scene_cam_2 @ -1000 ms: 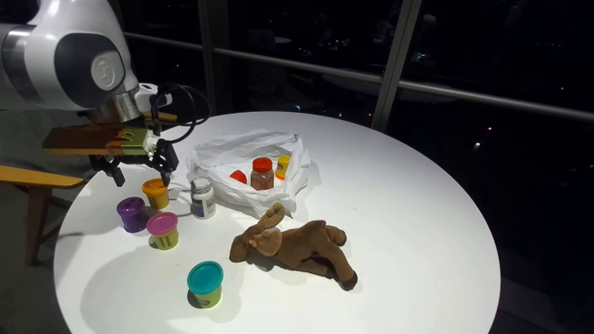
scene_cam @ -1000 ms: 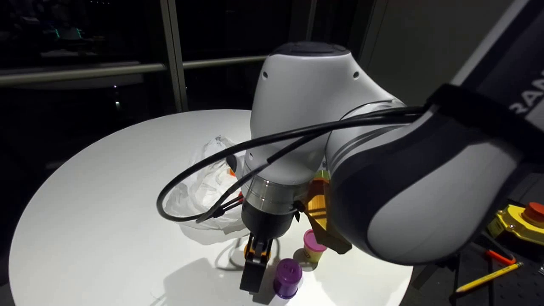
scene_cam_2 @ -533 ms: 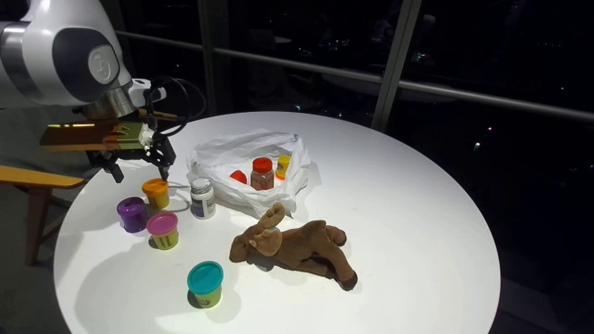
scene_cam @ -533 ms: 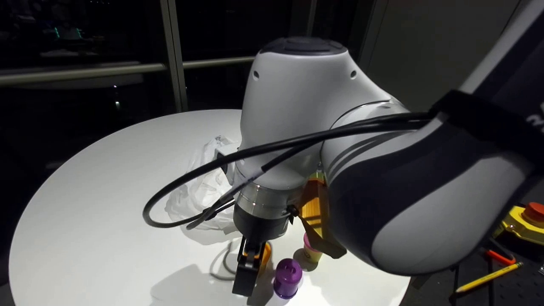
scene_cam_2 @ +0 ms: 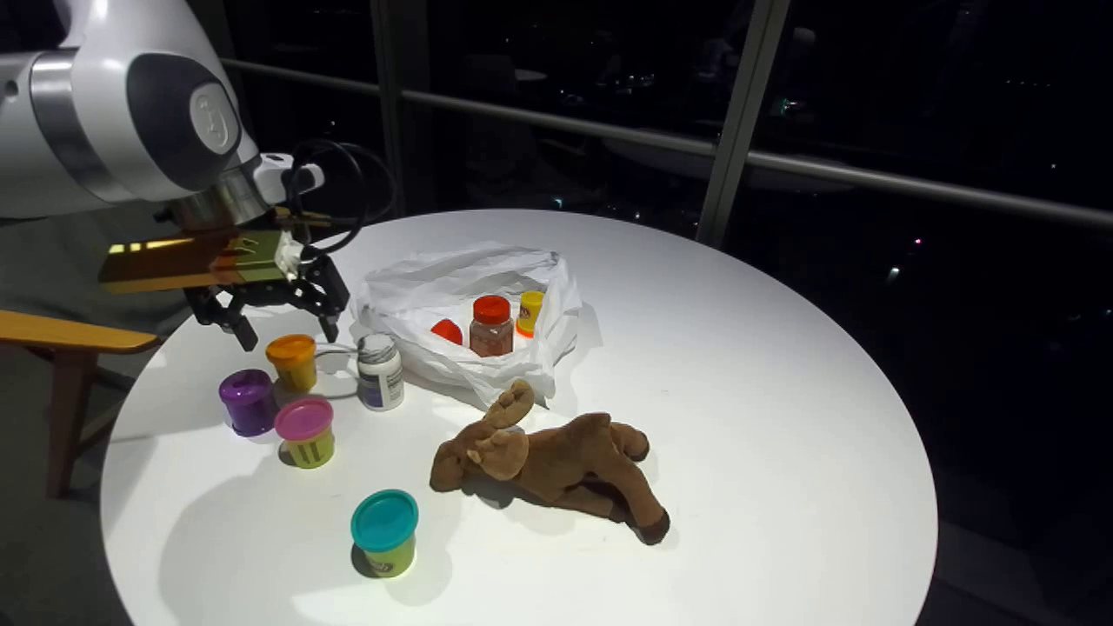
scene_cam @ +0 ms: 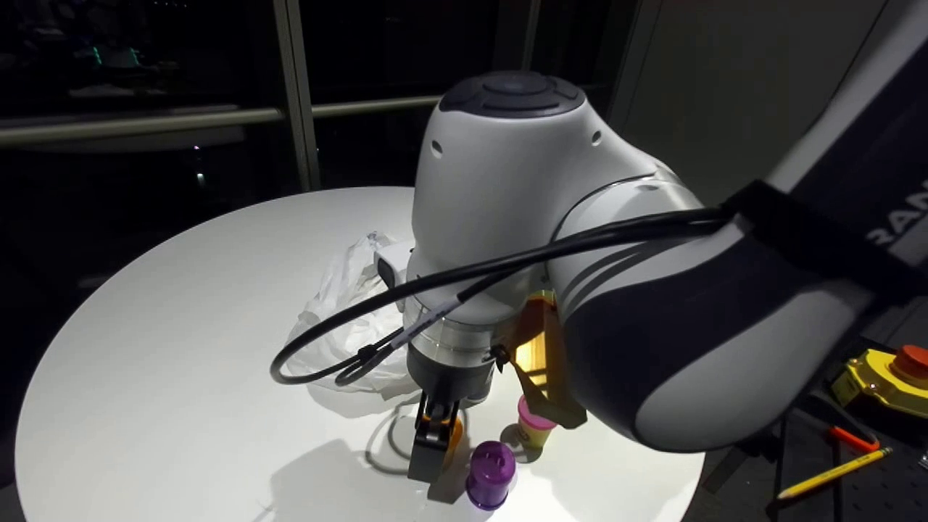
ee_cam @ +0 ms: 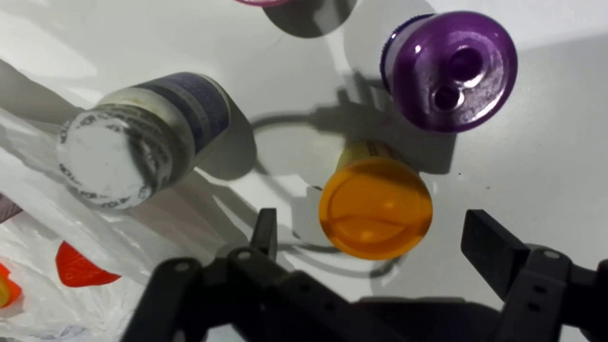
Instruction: Put all the objects on the table in the white plastic bag
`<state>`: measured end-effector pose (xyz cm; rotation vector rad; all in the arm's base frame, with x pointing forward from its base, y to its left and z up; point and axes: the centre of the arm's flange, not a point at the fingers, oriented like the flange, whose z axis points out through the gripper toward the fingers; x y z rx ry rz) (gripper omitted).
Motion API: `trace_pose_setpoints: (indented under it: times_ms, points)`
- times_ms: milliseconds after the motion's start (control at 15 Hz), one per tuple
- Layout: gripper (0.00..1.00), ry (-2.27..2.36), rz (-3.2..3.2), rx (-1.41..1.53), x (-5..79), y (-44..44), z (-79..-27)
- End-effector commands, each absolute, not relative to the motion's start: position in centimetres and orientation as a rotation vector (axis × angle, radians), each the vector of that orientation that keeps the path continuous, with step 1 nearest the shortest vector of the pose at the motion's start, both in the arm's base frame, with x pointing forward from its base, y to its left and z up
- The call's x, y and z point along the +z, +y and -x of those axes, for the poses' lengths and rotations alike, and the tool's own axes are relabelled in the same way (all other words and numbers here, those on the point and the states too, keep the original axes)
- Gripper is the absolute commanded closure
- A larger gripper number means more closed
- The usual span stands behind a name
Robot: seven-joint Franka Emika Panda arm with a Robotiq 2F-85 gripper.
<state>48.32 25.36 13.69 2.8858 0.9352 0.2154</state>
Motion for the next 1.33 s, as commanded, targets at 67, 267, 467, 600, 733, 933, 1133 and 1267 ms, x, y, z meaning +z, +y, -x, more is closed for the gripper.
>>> trace_pose_setpoints:
  times_ms: [67,267,467,600,733,933,1133,1267]
  points:
    - [0.00,0.891,-2.868,0.150,12.2,25.6,-48.9]
    - [0.25,0.873,-2.869,0.140,11.7,25.5,-49.2]
    - [0.42,0.858,-2.879,0.158,12.3,25.4,-49.6]
    - [0.56,0.841,-2.877,0.159,13.1,25.0,-50.0]
    - [0.71,0.823,-2.869,0.135,14.3,24.5,-50.1]
    - [0.76,0.792,-2.854,0.103,16.5,23.5,-50.6]
    - [0.76,0.761,-2.871,0.116,20.7,23.1,-52.1]
    - [0.76,0.719,-2.885,0.151,22.8,23.8,-53.7]
